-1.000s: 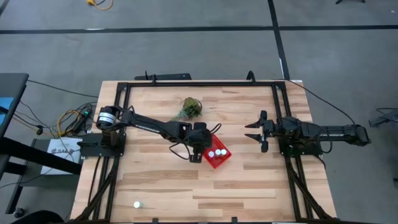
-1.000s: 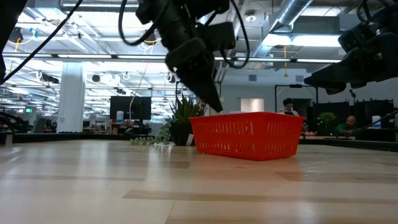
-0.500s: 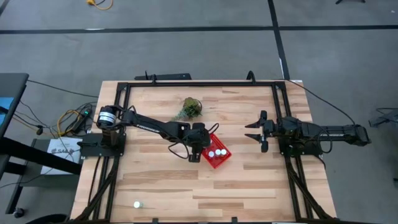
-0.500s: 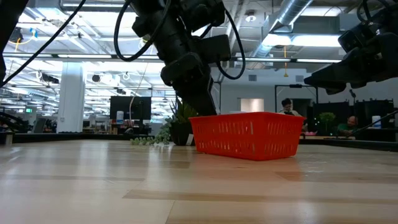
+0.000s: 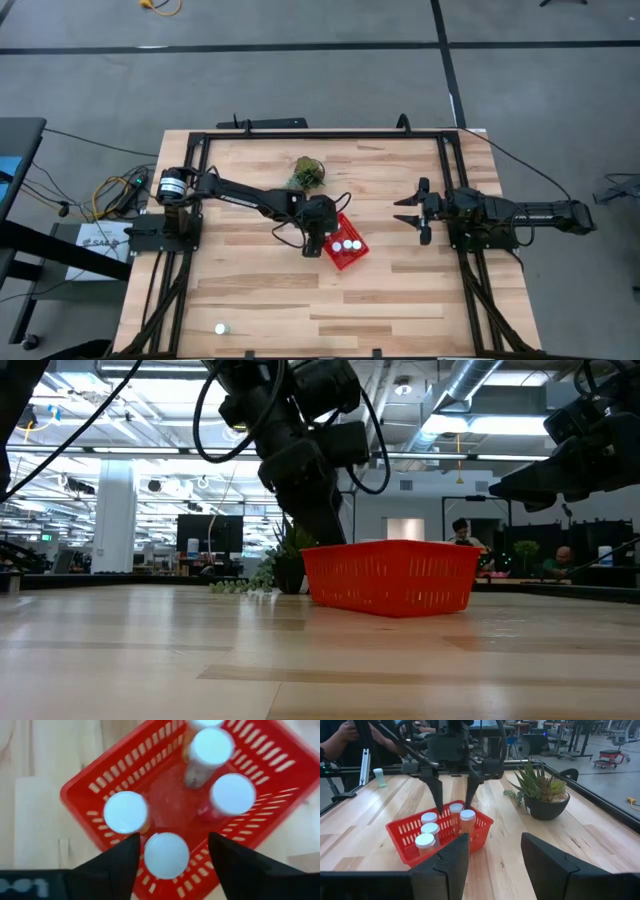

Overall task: Pick and place pill bottles into a basket
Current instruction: Put the blue pill bottle into the red bin

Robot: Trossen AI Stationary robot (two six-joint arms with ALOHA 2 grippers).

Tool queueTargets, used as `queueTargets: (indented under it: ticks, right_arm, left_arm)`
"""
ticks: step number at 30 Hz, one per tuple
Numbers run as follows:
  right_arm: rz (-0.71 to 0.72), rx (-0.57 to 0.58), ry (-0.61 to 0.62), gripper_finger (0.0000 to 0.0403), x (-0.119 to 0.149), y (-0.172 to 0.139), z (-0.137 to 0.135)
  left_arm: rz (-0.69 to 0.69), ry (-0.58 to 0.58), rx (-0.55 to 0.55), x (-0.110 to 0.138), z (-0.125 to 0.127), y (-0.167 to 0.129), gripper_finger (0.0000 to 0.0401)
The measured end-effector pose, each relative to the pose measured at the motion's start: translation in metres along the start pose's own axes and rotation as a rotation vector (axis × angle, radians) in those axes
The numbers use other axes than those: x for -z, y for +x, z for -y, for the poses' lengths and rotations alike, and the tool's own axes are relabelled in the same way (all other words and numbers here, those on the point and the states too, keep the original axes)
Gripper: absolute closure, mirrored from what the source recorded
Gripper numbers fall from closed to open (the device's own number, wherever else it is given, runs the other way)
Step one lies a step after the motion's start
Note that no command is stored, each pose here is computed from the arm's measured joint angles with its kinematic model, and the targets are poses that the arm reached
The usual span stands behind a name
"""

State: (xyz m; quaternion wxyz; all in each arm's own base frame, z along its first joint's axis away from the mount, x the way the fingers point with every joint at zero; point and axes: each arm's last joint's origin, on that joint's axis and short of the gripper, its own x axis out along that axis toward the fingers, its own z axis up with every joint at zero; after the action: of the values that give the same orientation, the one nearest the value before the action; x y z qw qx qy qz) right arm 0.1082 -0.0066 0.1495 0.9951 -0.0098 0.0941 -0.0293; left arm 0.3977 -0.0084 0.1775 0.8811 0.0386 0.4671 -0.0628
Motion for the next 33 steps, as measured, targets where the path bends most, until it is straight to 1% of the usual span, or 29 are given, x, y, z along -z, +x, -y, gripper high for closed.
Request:
queueTargets:
  ticks: [4, 7, 11, 14, 18, 22, 28, 33]
  right_arm:
    - [0.0, 0.0, 0.0, 0.023, 0.0, 0.0, 0.0]
    - [0.0, 0.0, 0.0, 0.023, 0.0, 0.0, 0.0]
    - [0.001, 0.0, 0.0, 0.023, 0.0, 0.0, 0.0]
    - [0.0, 0.0, 0.0, 0.023, 0.0, 0.0, 0.0]
    - [0.0, 0.0, 0.0, 0.023, 0.0, 0.0, 0.0]
    - [0.0, 0.0, 0.0, 0.023, 0.0, 0.0, 0.0]
    - [0.0, 0.0, 0.0, 0.023, 0.0, 0.0, 0.0]
    - [0.0, 0.0, 0.0, 0.023, 0.0, 0.0, 0.0]
  left_arm:
    - [0.045, 0.048, -0.003, -0.013, 0.005, -0.014, 0.0157]
    - [0.071, 0.081, -0.032, -0.026, 0.01, -0.029, 0.0154]
    - [0.102, 0.109, -0.029, -0.039, 0.021, -0.056, 0.0154]
    - [0.099, 0.127, -0.021, -0.039, 0.033, -0.08, 0.0154]
    - [0.115, 0.113, -0.011, -0.03, 0.05, -0.111, 0.0154]
    - [0.163, 0.089, -0.016, -0.012, 0.066, -0.135, 0.0154]
    - [0.161, -0.02, -0.027, 0.039, 0.089, -0.156, 0.0154]
    - [0.171, -0.126, 0.006, 0.082, 0.115, -0.172, 0.0154]
